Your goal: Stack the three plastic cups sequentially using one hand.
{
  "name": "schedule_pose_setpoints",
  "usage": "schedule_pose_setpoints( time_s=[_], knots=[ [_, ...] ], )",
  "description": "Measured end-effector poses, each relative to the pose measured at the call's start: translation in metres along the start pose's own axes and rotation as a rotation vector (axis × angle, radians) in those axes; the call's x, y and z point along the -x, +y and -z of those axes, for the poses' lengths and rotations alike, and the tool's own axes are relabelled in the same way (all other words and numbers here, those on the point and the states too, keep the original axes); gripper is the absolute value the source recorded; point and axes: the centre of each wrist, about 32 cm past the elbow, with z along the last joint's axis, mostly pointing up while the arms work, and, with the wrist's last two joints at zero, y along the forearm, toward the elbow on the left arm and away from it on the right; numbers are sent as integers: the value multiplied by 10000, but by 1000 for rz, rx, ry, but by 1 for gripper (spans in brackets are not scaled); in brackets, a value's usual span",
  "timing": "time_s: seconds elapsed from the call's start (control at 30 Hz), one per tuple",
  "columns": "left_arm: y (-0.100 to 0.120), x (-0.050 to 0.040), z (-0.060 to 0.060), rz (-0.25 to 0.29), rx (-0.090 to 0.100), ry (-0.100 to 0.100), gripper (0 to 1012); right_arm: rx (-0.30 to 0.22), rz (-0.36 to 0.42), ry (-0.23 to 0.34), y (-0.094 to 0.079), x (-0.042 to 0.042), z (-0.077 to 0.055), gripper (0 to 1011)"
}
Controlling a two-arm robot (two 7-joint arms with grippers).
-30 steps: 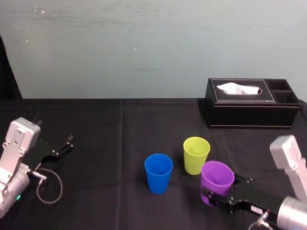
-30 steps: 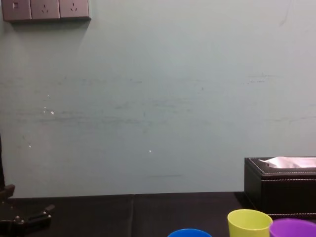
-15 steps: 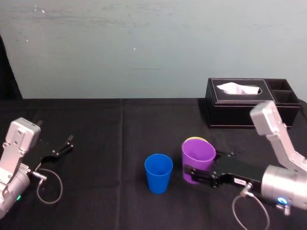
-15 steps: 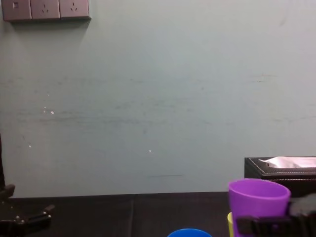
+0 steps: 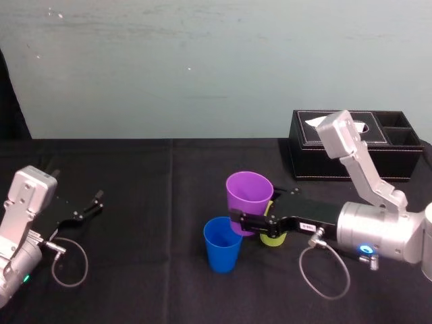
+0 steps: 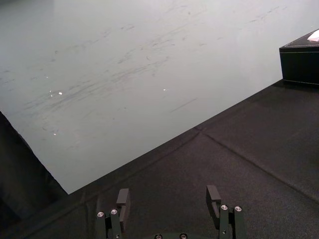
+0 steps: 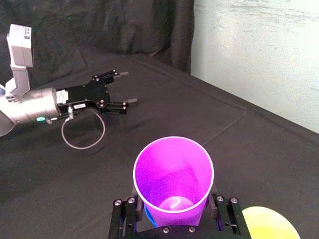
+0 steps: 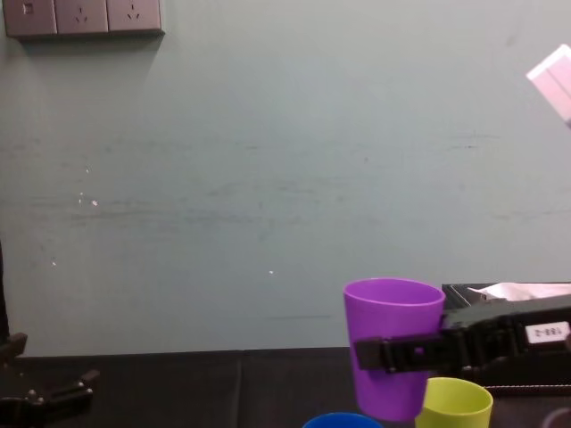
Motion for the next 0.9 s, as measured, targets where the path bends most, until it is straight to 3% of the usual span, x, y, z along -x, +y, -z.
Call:
schedule_pose_setpoints(
  time_s=[0.43,0.9],
  knots=[
    [0,0,0,0,0,0,1000,-1,-36,-18,227,-45,-37,723],
    [0,0,0,0,0,0,1000,-5,-67,-42,305,-87,7,723]
  ],
)
